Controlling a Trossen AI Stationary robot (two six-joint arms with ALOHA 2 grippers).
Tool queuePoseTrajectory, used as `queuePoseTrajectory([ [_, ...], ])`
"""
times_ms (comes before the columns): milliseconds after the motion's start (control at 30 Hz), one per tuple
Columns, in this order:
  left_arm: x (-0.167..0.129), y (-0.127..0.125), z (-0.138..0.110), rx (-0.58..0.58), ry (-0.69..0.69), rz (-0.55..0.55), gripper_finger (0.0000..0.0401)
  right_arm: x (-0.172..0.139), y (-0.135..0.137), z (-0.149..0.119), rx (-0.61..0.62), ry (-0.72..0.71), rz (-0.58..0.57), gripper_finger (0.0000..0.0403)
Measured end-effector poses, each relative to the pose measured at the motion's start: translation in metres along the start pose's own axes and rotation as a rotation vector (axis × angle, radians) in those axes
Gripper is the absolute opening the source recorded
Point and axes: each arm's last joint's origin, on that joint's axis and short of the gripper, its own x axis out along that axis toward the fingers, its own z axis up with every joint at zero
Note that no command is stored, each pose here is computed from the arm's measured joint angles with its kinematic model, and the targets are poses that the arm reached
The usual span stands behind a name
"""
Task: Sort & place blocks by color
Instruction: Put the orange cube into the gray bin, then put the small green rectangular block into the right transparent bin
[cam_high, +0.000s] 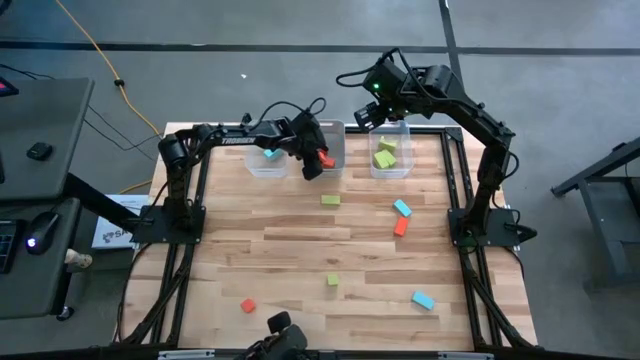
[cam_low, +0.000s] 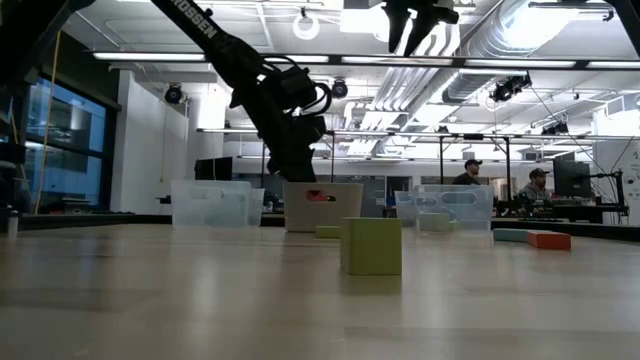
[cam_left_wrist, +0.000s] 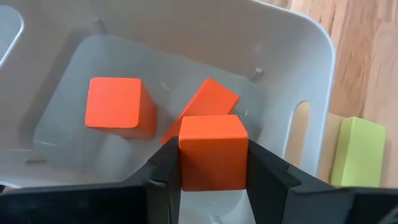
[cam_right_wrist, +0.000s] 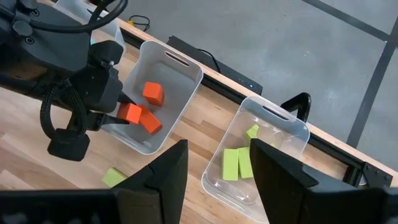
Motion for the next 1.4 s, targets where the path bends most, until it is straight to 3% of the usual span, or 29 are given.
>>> queuePoseTrajectory([
  [933,0.000,0.000,0.000,0.044,-0.004,0.005,0.0133,-0.003,0.007,-0.004,-0.015,0.006,0.025,0.0162],
  [1400,0.000,0.002,0.000,0.010,0.008,0.067,0.0198,-0.010,0.025,-0.016,0.015,0.022,0.069,0.0162],
])
